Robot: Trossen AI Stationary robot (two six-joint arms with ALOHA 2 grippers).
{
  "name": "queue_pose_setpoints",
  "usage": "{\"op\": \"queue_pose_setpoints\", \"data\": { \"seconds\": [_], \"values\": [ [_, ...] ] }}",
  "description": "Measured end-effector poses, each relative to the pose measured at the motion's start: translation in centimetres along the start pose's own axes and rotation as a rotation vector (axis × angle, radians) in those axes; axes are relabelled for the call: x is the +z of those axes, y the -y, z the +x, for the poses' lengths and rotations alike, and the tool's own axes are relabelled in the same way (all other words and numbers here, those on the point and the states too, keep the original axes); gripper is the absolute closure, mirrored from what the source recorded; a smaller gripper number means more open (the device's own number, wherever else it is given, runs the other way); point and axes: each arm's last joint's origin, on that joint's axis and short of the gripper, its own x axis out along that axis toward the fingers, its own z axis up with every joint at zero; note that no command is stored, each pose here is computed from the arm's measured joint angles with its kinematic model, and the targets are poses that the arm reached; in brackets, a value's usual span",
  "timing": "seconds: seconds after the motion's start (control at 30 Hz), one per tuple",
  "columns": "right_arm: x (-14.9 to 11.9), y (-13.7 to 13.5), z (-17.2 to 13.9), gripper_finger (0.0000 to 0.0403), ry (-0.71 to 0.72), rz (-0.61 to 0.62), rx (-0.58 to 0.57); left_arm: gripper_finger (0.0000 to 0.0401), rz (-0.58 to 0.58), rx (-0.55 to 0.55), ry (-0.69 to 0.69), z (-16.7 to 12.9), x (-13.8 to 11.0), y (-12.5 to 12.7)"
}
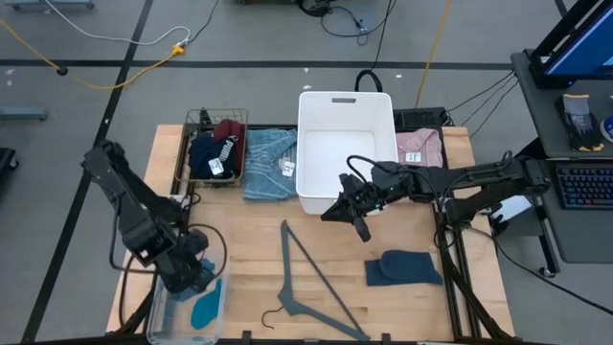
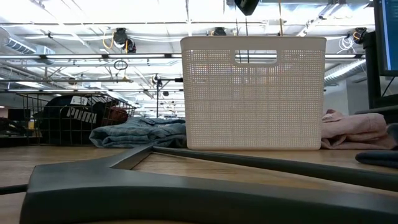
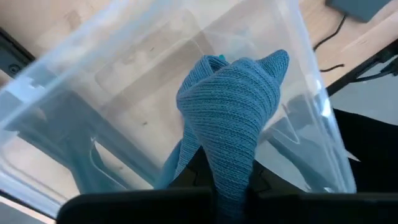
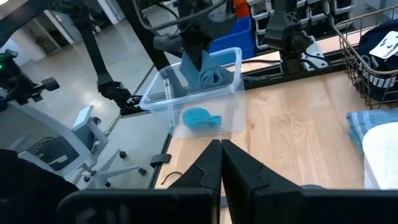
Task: Pick & Place Cloths
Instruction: Put the gray sock into the transparent bin
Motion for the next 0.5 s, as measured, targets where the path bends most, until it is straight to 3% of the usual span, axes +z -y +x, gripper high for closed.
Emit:
{"op": "queue_pose_setpoints", "data": {
  "seconds": [0.5],
  "values": [
    [0.1,0.2,-0.1,0.0402,0.007,-0.002,-0.007,0.0388,-0.037,0.164,0.049,4.4,-1.4,1.6]
  ]
}}
